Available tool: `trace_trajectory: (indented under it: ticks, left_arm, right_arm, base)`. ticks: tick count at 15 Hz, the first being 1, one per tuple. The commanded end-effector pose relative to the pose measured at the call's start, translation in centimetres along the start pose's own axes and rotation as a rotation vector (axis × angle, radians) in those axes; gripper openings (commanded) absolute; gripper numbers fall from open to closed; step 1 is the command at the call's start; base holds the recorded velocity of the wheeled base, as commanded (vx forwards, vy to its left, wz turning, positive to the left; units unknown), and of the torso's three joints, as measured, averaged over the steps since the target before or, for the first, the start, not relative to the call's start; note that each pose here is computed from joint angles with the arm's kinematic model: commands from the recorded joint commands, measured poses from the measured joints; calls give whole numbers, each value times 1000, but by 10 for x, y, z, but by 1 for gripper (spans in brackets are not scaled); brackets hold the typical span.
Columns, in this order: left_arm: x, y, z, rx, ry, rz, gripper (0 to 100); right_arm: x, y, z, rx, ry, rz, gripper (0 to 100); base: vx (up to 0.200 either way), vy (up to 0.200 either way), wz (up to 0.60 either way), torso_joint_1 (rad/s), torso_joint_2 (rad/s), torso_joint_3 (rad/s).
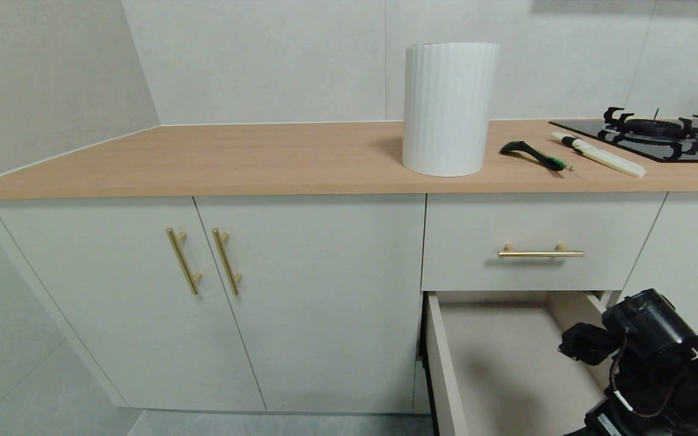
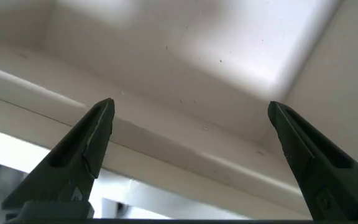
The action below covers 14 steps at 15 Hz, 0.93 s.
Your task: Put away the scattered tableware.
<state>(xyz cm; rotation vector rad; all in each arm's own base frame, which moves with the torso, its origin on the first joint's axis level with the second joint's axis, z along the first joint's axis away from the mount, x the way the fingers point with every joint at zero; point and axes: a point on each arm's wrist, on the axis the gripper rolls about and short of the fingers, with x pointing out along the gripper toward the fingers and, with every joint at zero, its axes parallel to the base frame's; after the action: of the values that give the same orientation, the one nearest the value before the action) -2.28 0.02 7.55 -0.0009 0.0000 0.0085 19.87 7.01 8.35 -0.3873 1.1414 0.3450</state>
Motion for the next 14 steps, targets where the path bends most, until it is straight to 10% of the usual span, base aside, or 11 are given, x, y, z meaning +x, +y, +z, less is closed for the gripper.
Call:
trace_trajectory:
  ticks: [1, 6, 14]
  left_arm:
    - [0, 0, 0, -1, 2, 1, 100]
    - [0, 0, 0, -1, 2, 1, 100]
    - [0, 0, 0, -1, 2, 1, 100]
  right_arm:
    - [-16, 7, -3, -59, -1, 14, 100]
    - [-23, 9, 2, -69, -6, 16, 100]
    - [-44, -8, 51, 348, -348, -3, 100]
  base:
    - [0, 0, 0, 0, 0, 0]
    - [0, 0, 0, 0, 0, 0]
    - [0, 0, 0, 0, 0, 0]
